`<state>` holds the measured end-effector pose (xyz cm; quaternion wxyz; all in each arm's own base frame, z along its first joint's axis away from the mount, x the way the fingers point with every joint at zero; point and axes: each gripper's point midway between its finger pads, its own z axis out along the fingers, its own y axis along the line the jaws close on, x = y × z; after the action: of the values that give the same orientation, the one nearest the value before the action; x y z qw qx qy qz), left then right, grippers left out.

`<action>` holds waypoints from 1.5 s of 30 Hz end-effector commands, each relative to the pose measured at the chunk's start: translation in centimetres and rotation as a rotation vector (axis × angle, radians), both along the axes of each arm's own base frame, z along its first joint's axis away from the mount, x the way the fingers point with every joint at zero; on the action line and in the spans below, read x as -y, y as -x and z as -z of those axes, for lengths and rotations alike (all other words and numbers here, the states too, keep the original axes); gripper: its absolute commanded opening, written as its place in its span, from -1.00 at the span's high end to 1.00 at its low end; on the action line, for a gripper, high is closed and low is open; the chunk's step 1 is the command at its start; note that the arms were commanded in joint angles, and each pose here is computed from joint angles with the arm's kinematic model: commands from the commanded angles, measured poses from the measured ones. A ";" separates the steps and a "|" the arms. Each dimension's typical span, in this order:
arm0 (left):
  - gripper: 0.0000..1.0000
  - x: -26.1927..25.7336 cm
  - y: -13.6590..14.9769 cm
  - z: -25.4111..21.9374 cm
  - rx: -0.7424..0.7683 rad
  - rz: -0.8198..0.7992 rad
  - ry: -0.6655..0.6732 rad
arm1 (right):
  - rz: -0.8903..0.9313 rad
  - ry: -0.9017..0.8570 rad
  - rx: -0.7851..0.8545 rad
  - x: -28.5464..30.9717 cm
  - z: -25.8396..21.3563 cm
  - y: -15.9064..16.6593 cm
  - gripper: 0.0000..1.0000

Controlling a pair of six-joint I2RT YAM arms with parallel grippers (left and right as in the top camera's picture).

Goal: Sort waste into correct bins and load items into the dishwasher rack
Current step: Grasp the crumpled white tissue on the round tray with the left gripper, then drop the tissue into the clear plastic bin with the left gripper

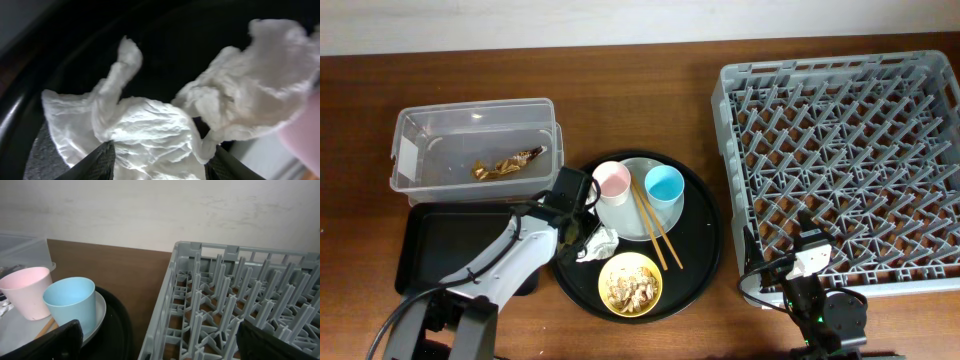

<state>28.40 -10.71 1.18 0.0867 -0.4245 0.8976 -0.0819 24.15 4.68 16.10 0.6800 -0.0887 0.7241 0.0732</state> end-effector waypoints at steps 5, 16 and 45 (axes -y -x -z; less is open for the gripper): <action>0.32 -0.7 1.3 1.3 -0.032 0.004 -0.029 | -0.005 -0.005 -0.004 -0.1 0.3 0.0 -0.97; 1.00 -0.3 0.2 -0.5 0.036 0.070 -0.021 | -0.004 -0.005 -0.005 -0.1 0.3 0.0 -0.97; 0.73 -10.4 -10.4 -18.4 0.603 0.105 -0.252 | -0.004 -0.005 -0.005 -0.1 0.3 0.0 -0.97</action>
<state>37.71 -3.71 18.90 0.3741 -0.2982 0.8698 -0.1206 24.15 4.68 16.10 0.6800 -0.0890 0.7241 0.0729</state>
